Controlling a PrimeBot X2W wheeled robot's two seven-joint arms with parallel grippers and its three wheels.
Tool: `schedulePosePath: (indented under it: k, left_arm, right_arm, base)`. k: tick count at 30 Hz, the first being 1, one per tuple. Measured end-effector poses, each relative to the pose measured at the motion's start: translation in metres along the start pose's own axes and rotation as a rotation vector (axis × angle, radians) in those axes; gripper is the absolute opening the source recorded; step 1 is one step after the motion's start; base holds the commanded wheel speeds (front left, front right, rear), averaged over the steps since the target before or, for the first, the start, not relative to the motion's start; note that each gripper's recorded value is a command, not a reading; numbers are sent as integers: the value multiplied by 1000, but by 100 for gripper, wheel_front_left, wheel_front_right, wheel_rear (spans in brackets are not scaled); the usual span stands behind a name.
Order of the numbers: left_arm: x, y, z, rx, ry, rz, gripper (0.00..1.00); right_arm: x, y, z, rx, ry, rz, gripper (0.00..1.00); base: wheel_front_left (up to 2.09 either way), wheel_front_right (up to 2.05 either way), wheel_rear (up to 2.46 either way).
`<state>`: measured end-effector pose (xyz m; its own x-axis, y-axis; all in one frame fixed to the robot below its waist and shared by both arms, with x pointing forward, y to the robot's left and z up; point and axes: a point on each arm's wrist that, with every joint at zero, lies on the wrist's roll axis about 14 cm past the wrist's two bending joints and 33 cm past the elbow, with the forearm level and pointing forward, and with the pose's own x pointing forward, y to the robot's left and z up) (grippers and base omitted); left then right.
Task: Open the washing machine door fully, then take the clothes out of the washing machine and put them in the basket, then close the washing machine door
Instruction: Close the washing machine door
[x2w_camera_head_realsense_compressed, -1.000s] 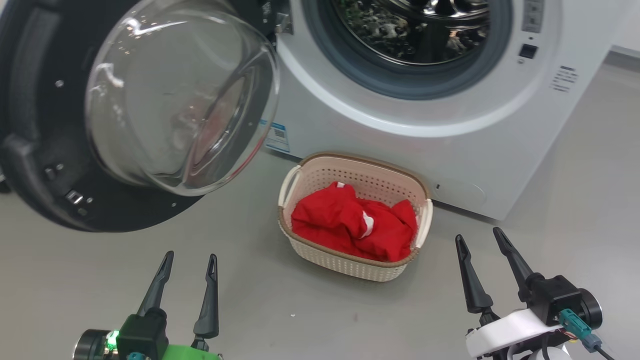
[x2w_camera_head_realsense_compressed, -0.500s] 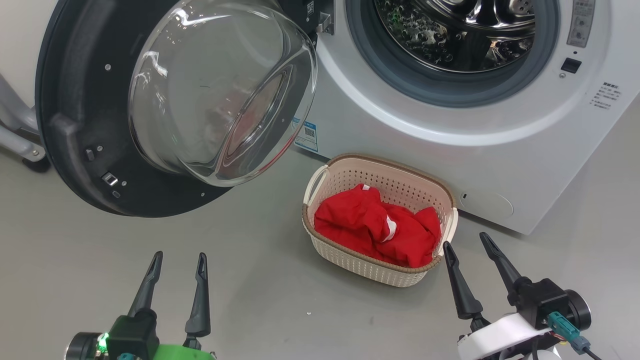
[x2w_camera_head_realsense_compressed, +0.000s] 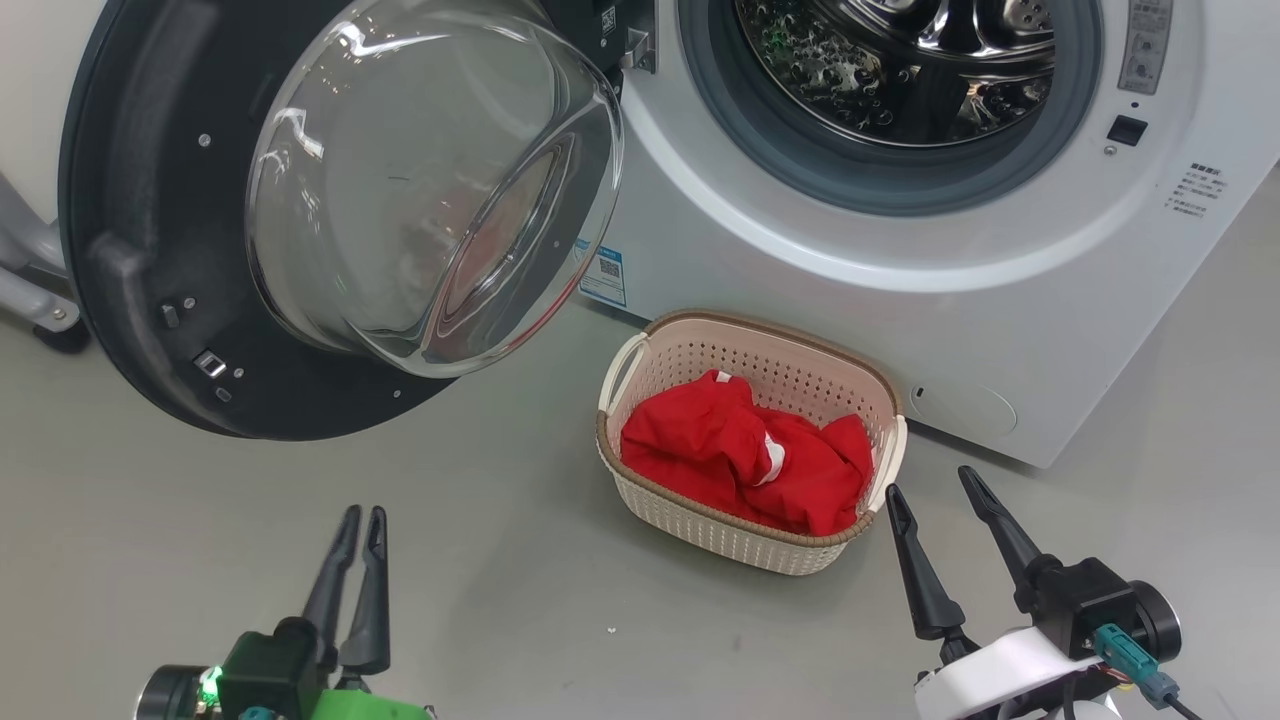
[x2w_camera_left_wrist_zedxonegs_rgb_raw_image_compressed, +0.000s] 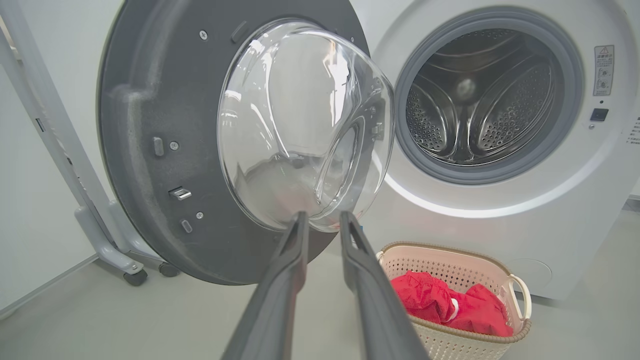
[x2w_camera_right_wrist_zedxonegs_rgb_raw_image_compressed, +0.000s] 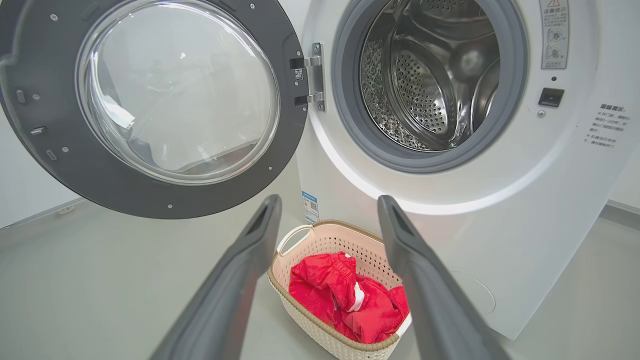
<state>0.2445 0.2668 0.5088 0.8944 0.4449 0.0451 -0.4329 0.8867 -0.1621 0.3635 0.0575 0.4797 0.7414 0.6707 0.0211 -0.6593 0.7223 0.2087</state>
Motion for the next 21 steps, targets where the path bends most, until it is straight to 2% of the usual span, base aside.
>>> schedulePosePath:
  k: [8, 12, 17, 21]
  left_arm:
    - [-2, -4, -1, -12, 1, -17, 0]
    - [-2, -12, -1, -107, 7, -54, 0]
    - [-1, -19, 11, -350, -23, -98, 0]
    - [-6, -30, 32, -704, -81, -142, 0]
  right_arm:
    - [0, 2, 0, -2, 2, 5, 100]
    - [1, 3, 0, -2, 2, 10, 100]
    - [1, 4, -1, 0, 4, 11, 100]
    - [1, 3, -2, 2, 6, 10, 100]
  base:
    - [0, 0, 0]
    - [0, 0, 0]
    - [0, 0, 0]
    - [0, 0, 0]
